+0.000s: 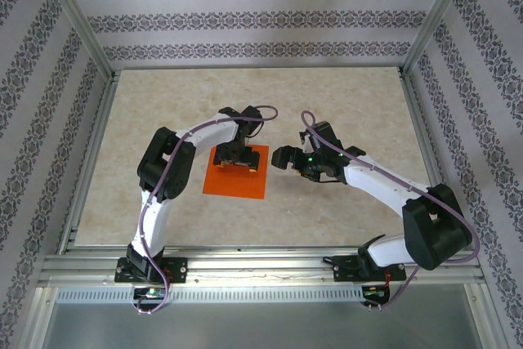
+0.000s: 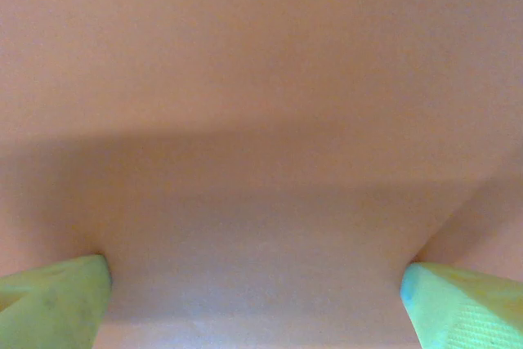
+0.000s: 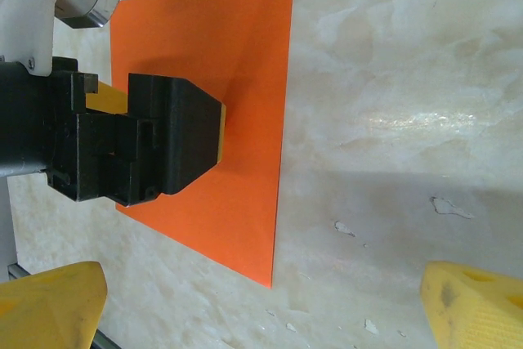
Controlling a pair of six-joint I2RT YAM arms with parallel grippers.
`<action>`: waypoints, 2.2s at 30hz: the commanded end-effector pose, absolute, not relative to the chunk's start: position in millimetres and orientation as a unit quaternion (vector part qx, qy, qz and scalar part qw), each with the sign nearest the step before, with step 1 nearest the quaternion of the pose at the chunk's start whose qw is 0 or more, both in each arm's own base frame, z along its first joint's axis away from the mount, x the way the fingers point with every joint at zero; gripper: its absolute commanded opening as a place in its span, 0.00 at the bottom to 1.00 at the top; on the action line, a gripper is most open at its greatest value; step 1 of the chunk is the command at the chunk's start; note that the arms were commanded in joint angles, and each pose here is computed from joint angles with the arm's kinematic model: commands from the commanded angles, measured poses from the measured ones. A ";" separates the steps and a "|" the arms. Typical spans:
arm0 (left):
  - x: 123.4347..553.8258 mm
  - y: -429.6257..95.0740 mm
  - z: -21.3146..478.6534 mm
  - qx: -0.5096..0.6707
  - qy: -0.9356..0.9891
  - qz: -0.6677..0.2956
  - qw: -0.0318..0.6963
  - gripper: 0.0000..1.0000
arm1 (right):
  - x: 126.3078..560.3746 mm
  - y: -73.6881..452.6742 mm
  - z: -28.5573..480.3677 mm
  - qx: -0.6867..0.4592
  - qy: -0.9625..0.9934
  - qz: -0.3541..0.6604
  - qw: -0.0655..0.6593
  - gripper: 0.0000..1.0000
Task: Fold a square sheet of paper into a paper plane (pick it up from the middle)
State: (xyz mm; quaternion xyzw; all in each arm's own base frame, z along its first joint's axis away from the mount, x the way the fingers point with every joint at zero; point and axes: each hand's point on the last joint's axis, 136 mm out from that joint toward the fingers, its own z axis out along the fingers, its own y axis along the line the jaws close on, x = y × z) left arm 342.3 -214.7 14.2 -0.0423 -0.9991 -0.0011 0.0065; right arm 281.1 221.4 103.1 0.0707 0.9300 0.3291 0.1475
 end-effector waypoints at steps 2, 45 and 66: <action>306.8 -200.0 -36.7 -0.043 -0.994 -0.053 0.085 0.93 | 283.2 222.9 110.0 0.073 0.929 0.327 0.156 0.98; 314.6 -217.4 -21.9 -0.030 -0.998 0.027 0.052 0.85 | 283.2 219.3 112.6 0.088 0.928 0.324 0.159 0.98; 319.9 -207.6 10.3 -0.016 -1.000 0.008 0.006 0.99 | 283.4 222.5 114.9 0.087 0.926 0.331 0.157 0.98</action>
